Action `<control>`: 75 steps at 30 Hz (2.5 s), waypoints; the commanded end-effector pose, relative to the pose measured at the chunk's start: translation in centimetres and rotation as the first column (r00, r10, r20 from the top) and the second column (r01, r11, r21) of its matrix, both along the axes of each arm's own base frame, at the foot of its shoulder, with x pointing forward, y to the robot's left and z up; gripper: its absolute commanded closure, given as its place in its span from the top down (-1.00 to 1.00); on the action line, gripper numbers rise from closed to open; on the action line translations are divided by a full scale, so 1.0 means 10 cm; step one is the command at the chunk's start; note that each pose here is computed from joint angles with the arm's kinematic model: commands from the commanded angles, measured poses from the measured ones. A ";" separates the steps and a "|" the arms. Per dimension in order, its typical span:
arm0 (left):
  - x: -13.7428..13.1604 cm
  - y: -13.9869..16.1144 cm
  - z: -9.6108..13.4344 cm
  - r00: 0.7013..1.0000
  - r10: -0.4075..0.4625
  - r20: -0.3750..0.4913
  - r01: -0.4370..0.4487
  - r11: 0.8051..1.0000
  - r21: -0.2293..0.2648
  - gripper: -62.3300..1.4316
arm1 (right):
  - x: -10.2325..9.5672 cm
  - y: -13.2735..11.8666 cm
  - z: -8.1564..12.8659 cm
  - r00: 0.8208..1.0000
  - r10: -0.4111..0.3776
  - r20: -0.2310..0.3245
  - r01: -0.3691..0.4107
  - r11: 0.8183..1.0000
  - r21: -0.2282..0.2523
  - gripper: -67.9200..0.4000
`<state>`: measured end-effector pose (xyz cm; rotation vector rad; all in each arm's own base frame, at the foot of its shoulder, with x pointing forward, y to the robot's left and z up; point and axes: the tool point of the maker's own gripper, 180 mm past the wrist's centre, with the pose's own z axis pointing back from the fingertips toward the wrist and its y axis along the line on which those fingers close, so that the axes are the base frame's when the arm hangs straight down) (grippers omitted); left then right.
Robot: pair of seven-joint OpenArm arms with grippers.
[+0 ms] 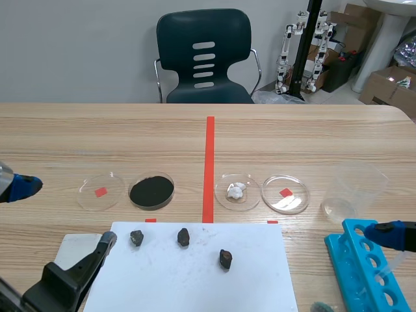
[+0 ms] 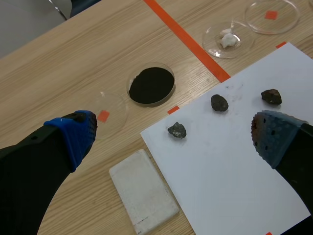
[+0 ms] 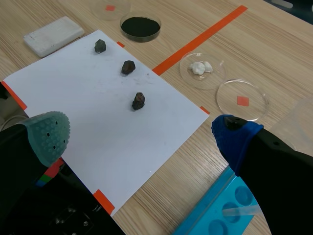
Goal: Pick up the right mineral with the left hand
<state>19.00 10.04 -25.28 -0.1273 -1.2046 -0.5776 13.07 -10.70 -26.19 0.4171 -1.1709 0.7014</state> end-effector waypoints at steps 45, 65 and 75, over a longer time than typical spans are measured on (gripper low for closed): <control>-0.11 -0.23 0.04 0.995 -0.099 -0.024 0.096 0.991 -0.090 1.00 | 0.03 0.01 0.07 1.000 -0.006 0.021 0.005 1.000 0.022 0.78; 0.08 -0.42 -0.55 0.911 0.095 -0.402 -0.114 0.993 -0.022 1.00 | 0.03 0.01 0.07 1.000 -0.006 0.021 0.005 1.000 0.022 0.78; 0.09 -0.82 -0.72 0.855 0.080 -0.512 -0.109 0.994 -0.027 1.00 | 0.03 0.01 0.07 1.000 -0.006 0.021 0.005 1.000 0.022 0.78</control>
